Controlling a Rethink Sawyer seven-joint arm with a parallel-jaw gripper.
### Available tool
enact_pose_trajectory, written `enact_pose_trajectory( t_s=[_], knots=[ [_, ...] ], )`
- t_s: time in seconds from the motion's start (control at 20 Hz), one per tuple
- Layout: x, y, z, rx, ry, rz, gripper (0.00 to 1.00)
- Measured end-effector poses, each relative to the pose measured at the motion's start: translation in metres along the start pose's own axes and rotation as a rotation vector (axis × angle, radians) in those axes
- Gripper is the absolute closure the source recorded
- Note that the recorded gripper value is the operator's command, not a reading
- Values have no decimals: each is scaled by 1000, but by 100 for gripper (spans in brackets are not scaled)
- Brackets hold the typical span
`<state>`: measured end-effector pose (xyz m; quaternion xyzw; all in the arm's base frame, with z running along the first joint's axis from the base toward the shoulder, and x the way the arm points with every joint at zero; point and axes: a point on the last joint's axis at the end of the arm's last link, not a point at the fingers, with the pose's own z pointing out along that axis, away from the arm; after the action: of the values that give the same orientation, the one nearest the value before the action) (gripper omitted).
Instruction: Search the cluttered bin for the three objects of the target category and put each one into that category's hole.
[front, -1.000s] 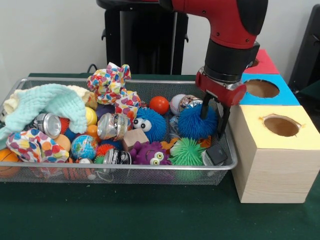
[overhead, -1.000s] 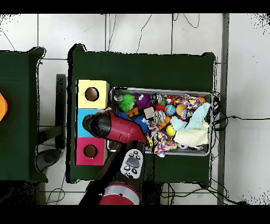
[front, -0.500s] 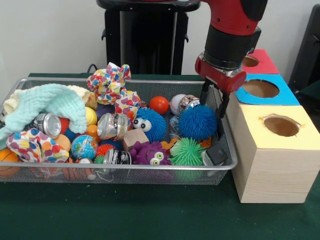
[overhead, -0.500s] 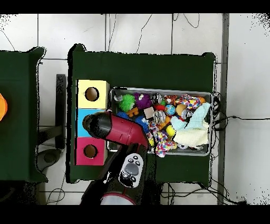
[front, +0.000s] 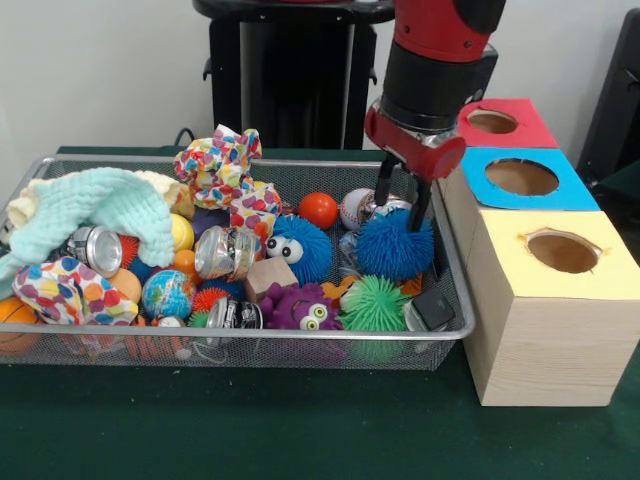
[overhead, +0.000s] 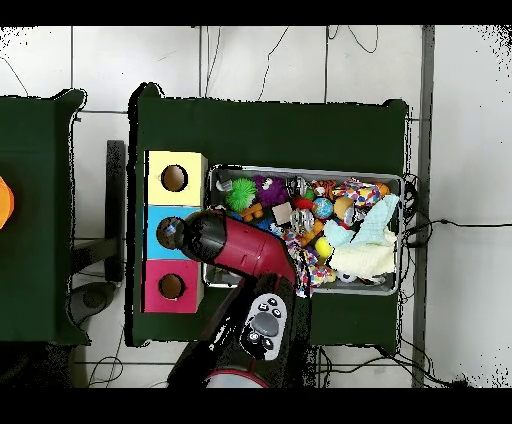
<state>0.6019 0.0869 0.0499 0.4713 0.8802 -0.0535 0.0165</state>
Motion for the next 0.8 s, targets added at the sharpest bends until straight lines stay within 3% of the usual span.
enact_pose_trajectory(
  t_s=[0.3,0.8],
  knots=[
    [-16,-14,8,19,0,17,0],
    [-17,-27,31,51,-2,4,0]
  ],
)
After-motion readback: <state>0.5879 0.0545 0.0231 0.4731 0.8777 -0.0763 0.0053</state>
